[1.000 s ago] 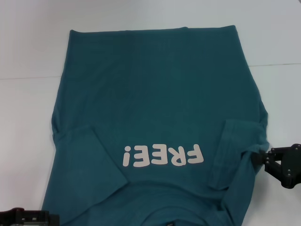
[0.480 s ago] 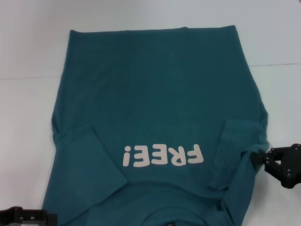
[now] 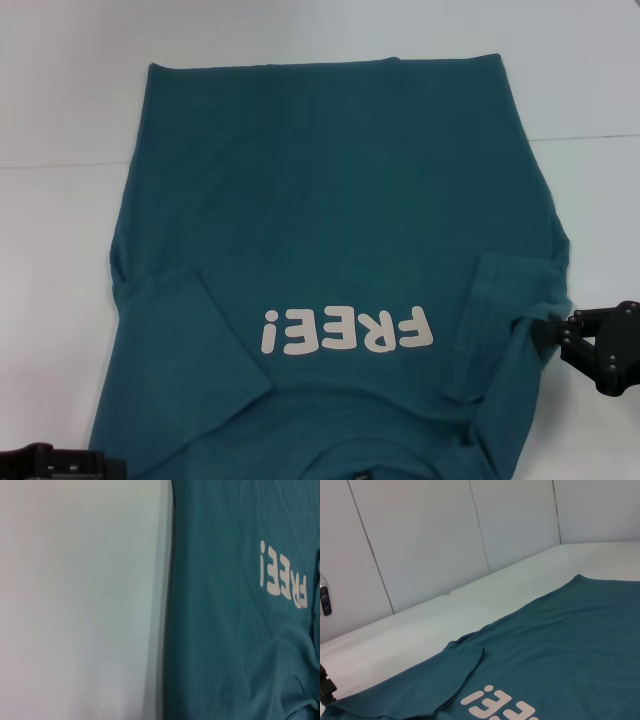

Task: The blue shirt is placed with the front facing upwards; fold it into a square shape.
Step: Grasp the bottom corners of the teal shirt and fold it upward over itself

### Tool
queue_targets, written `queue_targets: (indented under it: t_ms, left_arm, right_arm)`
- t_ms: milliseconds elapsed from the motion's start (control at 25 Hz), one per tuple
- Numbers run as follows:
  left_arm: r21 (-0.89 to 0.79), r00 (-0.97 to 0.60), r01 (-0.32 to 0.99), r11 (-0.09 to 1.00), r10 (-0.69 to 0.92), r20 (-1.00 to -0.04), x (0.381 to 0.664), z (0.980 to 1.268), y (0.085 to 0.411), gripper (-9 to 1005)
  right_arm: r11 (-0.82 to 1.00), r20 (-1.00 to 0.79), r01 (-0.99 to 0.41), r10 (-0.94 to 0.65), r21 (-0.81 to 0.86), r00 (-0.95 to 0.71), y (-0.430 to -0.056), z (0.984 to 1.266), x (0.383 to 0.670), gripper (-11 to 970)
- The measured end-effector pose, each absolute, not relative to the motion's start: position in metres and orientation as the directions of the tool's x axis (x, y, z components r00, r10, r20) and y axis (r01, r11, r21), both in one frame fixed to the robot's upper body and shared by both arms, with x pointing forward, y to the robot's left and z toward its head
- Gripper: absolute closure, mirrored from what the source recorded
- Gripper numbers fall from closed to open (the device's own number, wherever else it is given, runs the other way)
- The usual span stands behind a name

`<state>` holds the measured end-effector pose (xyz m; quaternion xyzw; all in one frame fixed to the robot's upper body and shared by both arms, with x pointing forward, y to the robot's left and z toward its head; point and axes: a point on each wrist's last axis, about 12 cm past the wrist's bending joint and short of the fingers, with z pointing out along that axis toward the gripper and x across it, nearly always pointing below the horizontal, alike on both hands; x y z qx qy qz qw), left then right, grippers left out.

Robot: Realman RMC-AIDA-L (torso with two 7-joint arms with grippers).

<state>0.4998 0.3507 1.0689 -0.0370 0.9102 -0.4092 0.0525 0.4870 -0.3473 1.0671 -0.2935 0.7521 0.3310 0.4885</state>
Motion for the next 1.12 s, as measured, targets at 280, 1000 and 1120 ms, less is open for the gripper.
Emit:
queue_targets:
  t_ms: [280, 1000, 1120]
  left_arm:
    - [-0.735, -0.992, -0.042, 0.677, -0.118, -0.052, 0.502, 1.0677, 0.3499, 199]
    - [-0.707, -0.992, -0.045, 0.705, -0.114, -0.05, 0.5087, 1.0668, 0.3465, 607]
    - [-0.705, -0.993, -0.041, 0.708, -0.109, -0.051, 0.5094, 1.067, 0.3454, 741]
  right_arm:
    - [0.608, -0.929, -0.766, -0.12, 0.21, -0.35, -0.347, 1.0674, 0.4877, 929]
    - [0.613, -0.928, -0.762, -0.12, 0.209, -0.352, -0.3471, 1.0668, 0.4898, 928]
    - [0.617, -0.928, -0.759, -0.122, 0.207, -0.352, -0.3474, 1.0666, 0.4907, 928]
